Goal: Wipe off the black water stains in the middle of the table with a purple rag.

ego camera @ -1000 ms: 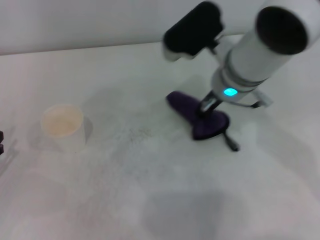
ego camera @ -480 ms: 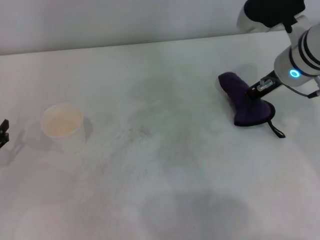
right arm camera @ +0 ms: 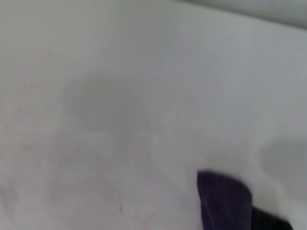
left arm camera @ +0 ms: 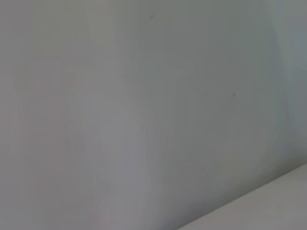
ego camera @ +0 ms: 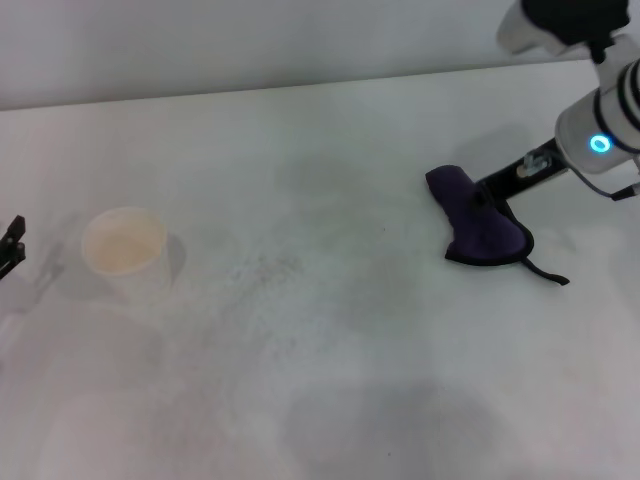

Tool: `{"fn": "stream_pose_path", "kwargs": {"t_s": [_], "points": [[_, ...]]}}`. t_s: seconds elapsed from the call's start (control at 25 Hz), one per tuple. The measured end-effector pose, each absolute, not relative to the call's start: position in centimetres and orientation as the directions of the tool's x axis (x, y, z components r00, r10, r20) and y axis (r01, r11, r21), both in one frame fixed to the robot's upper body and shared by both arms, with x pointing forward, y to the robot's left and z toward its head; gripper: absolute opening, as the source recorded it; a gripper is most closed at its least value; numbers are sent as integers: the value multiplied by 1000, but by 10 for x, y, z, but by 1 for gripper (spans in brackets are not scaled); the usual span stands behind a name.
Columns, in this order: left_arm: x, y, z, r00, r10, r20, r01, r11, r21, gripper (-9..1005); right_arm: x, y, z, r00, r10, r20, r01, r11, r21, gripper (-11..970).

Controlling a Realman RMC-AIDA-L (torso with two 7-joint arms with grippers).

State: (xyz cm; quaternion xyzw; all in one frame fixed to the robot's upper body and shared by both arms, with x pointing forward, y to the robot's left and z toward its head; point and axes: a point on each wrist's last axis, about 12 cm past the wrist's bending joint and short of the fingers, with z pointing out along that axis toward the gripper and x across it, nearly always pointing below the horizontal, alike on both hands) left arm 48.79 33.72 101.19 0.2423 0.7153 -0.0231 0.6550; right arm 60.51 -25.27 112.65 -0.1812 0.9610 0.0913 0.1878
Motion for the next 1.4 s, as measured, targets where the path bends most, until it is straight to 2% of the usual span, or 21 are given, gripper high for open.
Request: {"fn": "stream_pose_path", "kwargs": {"t_s": [0.04, 0.24, 0.48, 0.68, 0.84, 0.96, 1.16, 1.4], "points": [[488, 337, 1012, -24, 316, -948, 377, 882, 284, 888, 606, -255, 1129, -859, -301, -413, -384, 914, 131, 114], [490, 337, 1014, -13, 311, -950, 375, 883, 283, 888, 607, -285, 1147, -833, -212, -512, -344, 922, 178, 316], [497, 334, 1019, 5, 280, -960, 350, 899, 264, 888, 601, -351, 1156, -730, -42, -683, -251, 945, 210, 391], [503, 334, 1022, 16, 208, -978, 280, 938, 204, 888, 587, -401, 1144, -566, 98, -819, -209, 943, 258, 394], [504, 333, 1025, 43, 144, -989, 243, 958, 150, 888, 565, -435, 1125, -355, 228, -907, -203, 928, 313, 396], [502, 333, 1027, 73, 97, -993, 214, 971, 110, 888, 545, -449, 1106, -192, 263, -946, -179, 938, 297, 398], [497, 336, 1025, 90, 31, -995, 148, 988, 44, 888, 523, -449, 1082, -48, 183, -982, -99, 977, 187, 401], [488, 339, 1022, 115, -36, -993, 70, 997, -28, 888, 499, -426, 1047, 58, 29, -998, 61, 998, 32, 417]]}}
